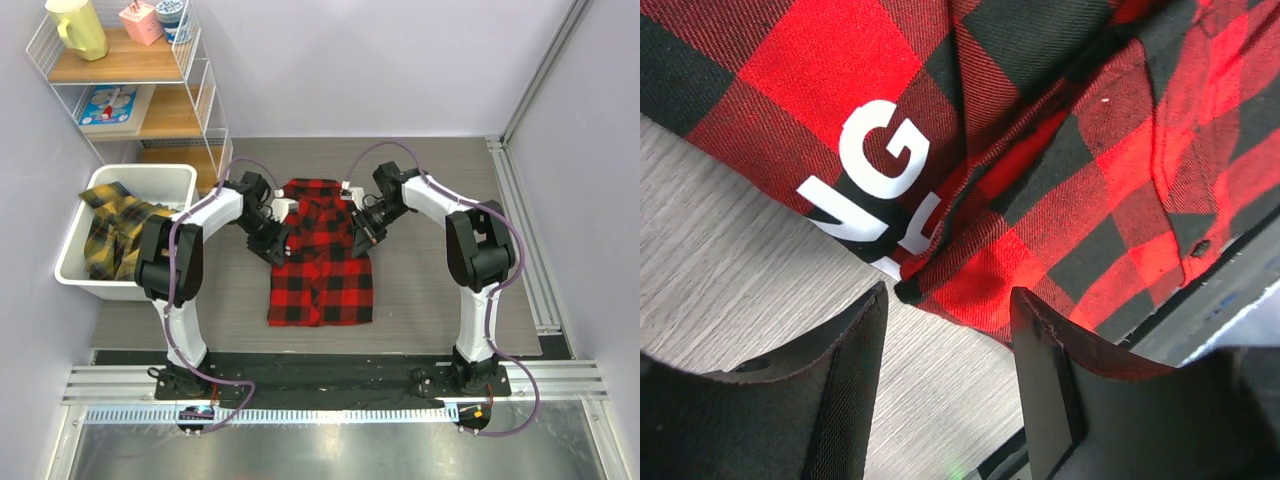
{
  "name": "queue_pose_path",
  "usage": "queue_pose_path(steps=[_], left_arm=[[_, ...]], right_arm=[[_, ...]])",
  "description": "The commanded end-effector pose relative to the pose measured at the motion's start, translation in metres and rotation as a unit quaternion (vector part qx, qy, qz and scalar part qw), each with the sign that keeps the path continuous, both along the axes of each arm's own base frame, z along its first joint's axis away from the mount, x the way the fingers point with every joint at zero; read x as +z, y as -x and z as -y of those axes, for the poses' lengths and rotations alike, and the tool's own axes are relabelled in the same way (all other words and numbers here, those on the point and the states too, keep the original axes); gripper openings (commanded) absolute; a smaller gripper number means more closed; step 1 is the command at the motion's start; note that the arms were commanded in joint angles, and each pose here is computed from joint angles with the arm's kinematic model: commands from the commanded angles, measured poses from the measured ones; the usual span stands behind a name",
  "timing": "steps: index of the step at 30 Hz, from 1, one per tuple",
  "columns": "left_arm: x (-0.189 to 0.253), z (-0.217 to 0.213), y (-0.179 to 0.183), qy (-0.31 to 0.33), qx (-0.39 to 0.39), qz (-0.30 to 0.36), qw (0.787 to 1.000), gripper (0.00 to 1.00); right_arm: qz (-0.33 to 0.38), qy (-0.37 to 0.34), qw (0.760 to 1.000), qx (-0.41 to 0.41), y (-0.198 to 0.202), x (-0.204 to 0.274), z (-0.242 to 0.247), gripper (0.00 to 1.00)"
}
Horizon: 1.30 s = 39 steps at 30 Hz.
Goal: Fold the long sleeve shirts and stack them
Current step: Fold the shirt
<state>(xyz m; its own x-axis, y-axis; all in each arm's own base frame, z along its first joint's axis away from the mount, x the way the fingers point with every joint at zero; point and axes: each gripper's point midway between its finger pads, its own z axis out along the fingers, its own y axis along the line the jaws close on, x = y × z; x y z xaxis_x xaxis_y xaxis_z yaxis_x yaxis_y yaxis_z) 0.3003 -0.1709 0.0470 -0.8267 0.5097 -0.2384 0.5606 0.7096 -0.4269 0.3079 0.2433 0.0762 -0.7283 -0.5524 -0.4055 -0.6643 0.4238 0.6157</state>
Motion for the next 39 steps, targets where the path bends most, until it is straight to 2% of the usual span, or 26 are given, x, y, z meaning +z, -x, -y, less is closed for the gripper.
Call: queue_pose_path(steps=[1, 4, 10, 15, 18, 22, 30, 32, 33, 34, 35, 36, 37, 38, 39], left_arm=[[0.008, 0.006, -0.012, -0.006, 0.005, 0.029, 1.0, 0.53], [0.012, 0.011, -0.01, 0.001, 0.001, 0.032, 0.999, 0.5], [0.039, 0.019, 0.005, 0.055, -0.014, 0.045, 0.997, 0.0], [0.063, 0.001, 0.016, 0.071, 0.009, 0.066, 0.995, 0.0], [0.066, -0.007, 0.025, 0.064, 0.003, 0.078, 0.995, 0.0], [0.049, -0.01, 0.018, 0.049, 0.008, 0.074, 0.996, 0.0], [0.011, -0.025, -0.03, -0.012, 0.036, 0.1, 0.994, 0.0], [0.01, -0.027, -0.031, -0.017, 0.036, 0.1, 0.994, 0.15], [0.01, -0.027, -0.029, -0.015, 0.035, 0.1, 0.994, 0.28], [0.025, -0.026, -0.035, -0.003, 0.027, 0.139, 0.99, 0.46], [0.032, -0.025, -0.037, 0.005, 0.021, 0.163, 0.986, 0.53], [0.036, -0.026, -0.033, 0.008, 0.016, 0.183, 0.983, 0.66], [0.064, -0.027, -0.037, 0.016, 0.006, 0.241, 0.97, 0.95], [0.078, -0.025, -0.045, 0.019, -0.004, 0.283, 0.959, 1.0], [0.093, -0.023, -0.047, 0.024, -0.014, 0.316, 0.948, 1.0]], right_arm=[[0.014, 0.021, 1.0, 0.005, -0.003, -0.012, 0.005, 0.01], [0.015, 0.016, 1.0, 0.003, -0.005, -0.011, 0.003, 0.02], [0.027, -0.023, 0.999, 0.015, -0.007, 0.008, -0.006, 0.02], [0.053, -0.076, 0.995, 0.038, -0.003, 0.041, -0.017, 0.02], [0.072, -0.088, 0.992, 0.052, -0.004, 0.044, -0.019, 0.03], [0.069, -0.055, 0.995, 0.052, -0.015, 0.014, -0.016, 0.02], [0.098, 0.013, 0.995, 0.034, -0.041, -0.039, 0.0, 0.03], [0.104, 0.031, 0.994, 0.027, -0.045, -0.046, 0.005, 0.04], [0.114, 0.033, 0.993, 0.022, -0.049, -0.049, 0.006, 0.05], [0.118, 0.035, 0.992, 0.011, -0.053, -0.049, 0.006, 0.06], [0.124, 0.034, 0.992, 0.007, -0.056, -0.048, 0.006, 0.06], [0.134, 0.03, 0.991, 0.002, -0.061, -0.046, 0.003, 0.06], [0.135, 0.029, 0.99, -0.006, -0.064, -0.044, 0.001, 0.12], [0.128, 0.029, 0.991, -0.016, -0.066, -0.043, -0.001, 0.18], [0.12, 0.035, 0.992, -0.02, -0.067, -0.039, 0.0, 0.23]])
